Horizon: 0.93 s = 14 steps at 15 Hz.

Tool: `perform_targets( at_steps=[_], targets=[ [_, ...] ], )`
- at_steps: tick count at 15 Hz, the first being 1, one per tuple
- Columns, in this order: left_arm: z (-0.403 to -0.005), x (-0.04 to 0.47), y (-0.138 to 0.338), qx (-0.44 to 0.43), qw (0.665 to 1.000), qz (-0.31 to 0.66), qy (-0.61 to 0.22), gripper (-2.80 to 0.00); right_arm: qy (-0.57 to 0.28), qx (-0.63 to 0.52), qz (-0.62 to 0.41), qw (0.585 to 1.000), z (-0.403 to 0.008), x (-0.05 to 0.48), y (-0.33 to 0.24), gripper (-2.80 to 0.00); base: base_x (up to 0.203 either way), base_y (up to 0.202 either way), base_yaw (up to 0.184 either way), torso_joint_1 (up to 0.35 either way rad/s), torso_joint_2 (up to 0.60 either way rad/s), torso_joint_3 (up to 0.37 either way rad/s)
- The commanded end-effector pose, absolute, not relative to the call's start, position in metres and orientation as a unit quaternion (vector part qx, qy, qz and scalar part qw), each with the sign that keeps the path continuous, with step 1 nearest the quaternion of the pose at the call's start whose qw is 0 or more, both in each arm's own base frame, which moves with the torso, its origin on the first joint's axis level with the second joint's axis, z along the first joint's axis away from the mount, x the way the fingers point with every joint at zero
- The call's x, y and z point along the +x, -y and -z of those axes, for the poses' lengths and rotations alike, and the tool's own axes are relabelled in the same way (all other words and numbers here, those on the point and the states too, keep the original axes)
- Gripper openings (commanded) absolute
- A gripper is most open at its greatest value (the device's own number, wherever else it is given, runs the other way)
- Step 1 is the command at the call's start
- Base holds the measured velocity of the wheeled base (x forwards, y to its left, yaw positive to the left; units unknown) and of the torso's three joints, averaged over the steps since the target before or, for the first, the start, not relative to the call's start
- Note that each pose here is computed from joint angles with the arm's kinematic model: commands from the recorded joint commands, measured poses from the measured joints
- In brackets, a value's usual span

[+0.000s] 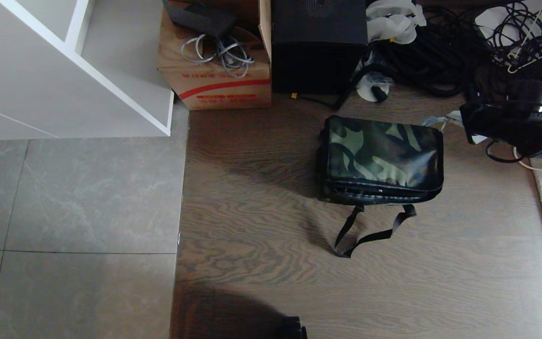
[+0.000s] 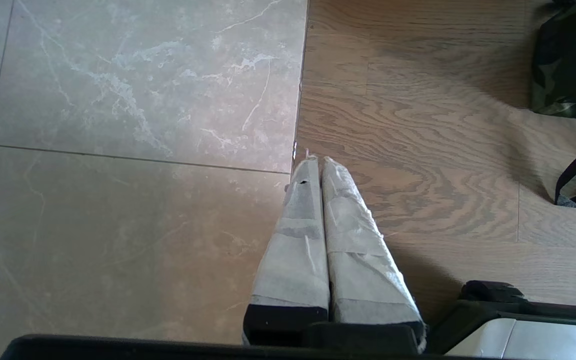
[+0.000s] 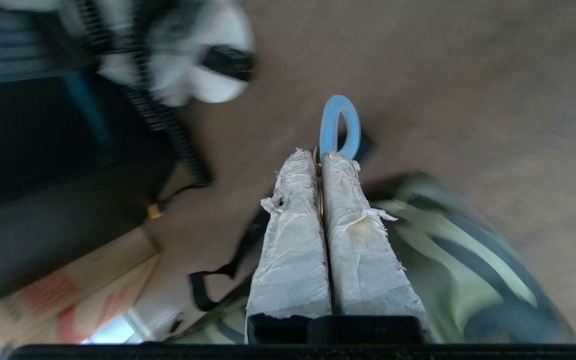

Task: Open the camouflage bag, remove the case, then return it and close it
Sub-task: Open the top of the storage box

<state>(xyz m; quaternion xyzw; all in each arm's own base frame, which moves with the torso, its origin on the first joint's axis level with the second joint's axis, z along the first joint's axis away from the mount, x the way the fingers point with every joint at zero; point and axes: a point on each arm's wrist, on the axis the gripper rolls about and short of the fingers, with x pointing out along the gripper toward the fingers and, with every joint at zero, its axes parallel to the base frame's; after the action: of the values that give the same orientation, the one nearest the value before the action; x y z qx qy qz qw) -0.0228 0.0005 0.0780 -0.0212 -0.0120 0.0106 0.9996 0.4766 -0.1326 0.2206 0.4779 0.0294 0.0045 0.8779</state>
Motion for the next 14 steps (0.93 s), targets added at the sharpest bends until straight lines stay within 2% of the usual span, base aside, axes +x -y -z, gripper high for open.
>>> perform_targets(
  at_steps=[1,5,6,11,14],
  targets=[
    [-0.075,-0.022,-0.001,-0.022,1.0,-0.011,0.008,-2.8,-0.004,0.468,-0.033,0.883,-0.22,0.483,0.128,-2.8,0.0,0.0,0.0,0.0,0.0,0.0],
    [-0.076,-0.022,-0.001,-0.022,1.0,-0.011,0.009,-2.8,-0.007,0.461,-0.06,0.885,-0.215,0.486,0.126,-2.8,0.0,0.0,0.0,0.0,0.0,0.0],
    [-0.076,-0.022,-0.001,-0.022,1.0,-0.01,0.008,-2.8,-0.009,0.46,-0.061,0.886,-0.215,0.486,0.127,0.0,0.0,0.0,0.0,0.0,0.0,0.0],
    [-0.075,-0.022,-0.001,-0.022,1.0,-0.011,0.008,-2.8,-0.025,0.439,-0.043,0.897,-0.205,0.478,0.134,0.0,0.0,0.0,0.0,0.0,0.0,0.0],
    [-0.075,-0.022,-0.001,-0.022,1.0,-0.011,0.008,-2.8,-0.058,0.438,-0.049,0.896,-0.204,0.456,0.137,0.0,0.0,0.0,0.0,0.0,0.0,0.0]
  ],
)
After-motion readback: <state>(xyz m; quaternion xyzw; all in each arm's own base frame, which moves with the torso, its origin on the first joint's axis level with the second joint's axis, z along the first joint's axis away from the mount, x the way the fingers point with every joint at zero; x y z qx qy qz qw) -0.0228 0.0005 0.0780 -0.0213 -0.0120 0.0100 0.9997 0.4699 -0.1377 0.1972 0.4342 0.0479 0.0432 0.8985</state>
